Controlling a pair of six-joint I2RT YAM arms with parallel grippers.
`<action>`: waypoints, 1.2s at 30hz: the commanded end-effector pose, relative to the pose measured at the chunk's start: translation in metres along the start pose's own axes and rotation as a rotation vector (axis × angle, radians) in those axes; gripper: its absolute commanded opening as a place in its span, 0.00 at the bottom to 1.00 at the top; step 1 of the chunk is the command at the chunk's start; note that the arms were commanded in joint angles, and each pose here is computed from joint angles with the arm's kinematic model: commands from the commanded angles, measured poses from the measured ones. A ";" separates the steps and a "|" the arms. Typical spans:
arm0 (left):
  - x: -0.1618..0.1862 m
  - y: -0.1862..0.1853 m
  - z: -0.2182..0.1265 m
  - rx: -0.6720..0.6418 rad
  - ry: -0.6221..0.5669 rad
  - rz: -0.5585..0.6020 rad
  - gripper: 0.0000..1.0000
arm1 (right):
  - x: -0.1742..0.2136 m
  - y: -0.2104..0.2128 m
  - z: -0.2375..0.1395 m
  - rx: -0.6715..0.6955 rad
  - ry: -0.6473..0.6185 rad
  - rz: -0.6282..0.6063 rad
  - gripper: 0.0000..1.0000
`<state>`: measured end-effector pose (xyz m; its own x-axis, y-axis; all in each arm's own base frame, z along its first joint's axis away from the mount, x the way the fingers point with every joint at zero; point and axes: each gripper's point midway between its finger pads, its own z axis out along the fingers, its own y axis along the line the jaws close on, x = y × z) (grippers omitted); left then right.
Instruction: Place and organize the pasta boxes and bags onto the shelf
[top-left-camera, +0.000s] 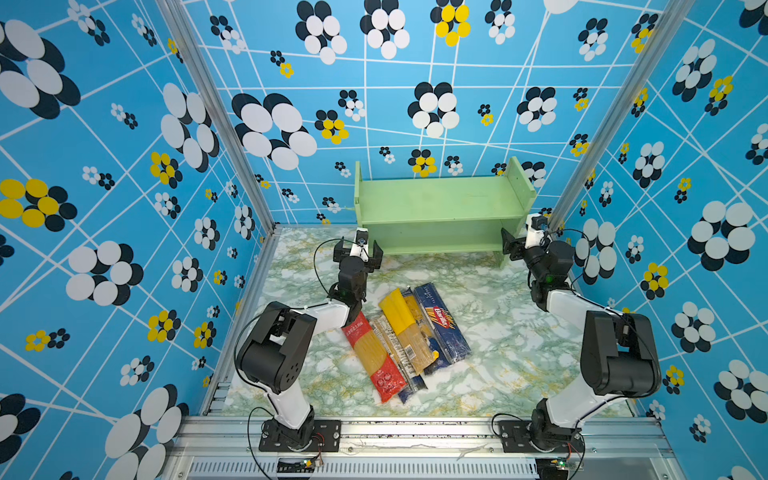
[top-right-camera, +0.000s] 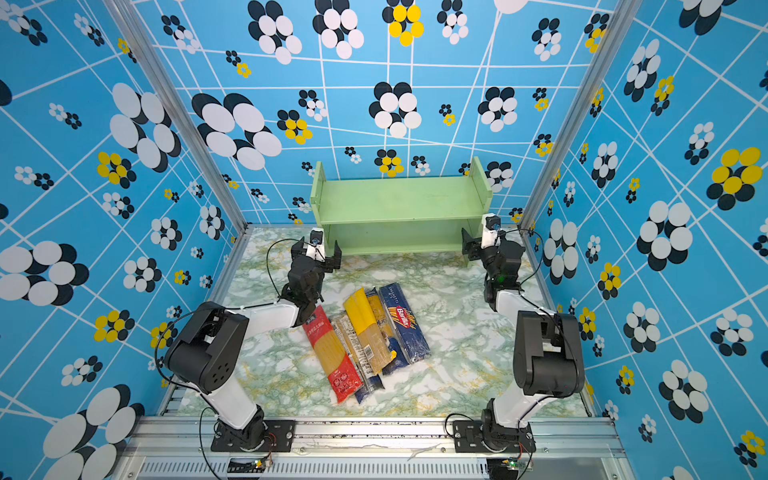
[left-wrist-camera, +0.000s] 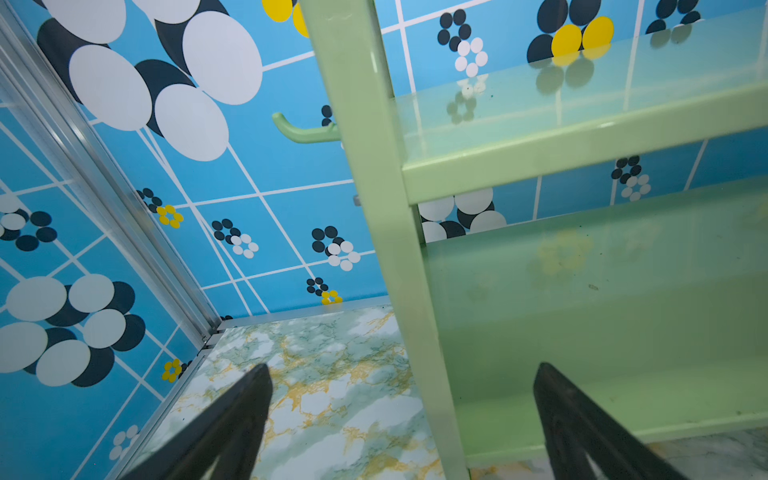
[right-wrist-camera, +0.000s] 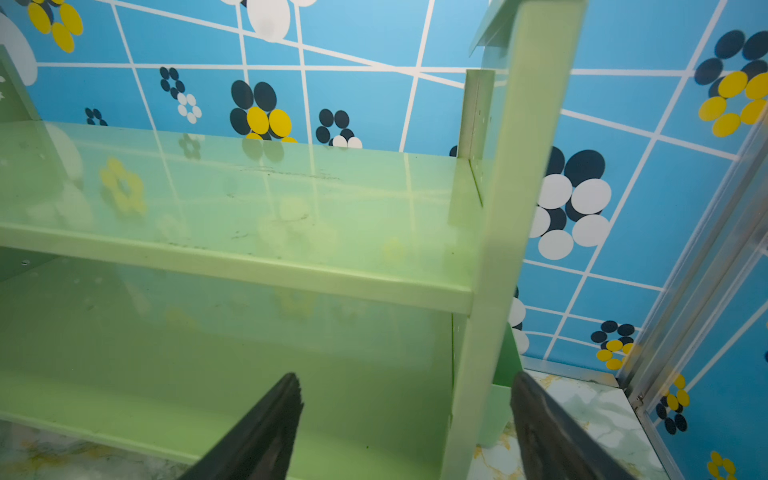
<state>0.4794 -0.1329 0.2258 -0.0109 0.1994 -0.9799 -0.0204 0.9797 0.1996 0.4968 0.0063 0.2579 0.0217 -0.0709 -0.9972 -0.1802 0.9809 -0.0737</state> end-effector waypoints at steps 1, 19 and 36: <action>-0.016 0.008 -0.007 -0.025 -0.005 0.007 0.99 | -0.001 0.007 -0.016 -0.005 0.020 0.003 0.83; -0.011 0.000 -0.061 0.168 0.376 -0.126 0.99 | -0.014 0.084 -0.114 -0.334 0.459 0.261 0.84; 0.007 0.002 -0.117 0.259 0.522 -0.213 0.99 | 0.018 0.154 -0.116 -0.435 0.669 0.281 0.81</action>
<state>0.3734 -0.1302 0.2280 -0.4975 0.0370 -0.8667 0.1529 0.9872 -0.0457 0.3585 0.1289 0.2415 -0.6009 -0.0520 -0.7976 -0.4820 0.8196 0.3097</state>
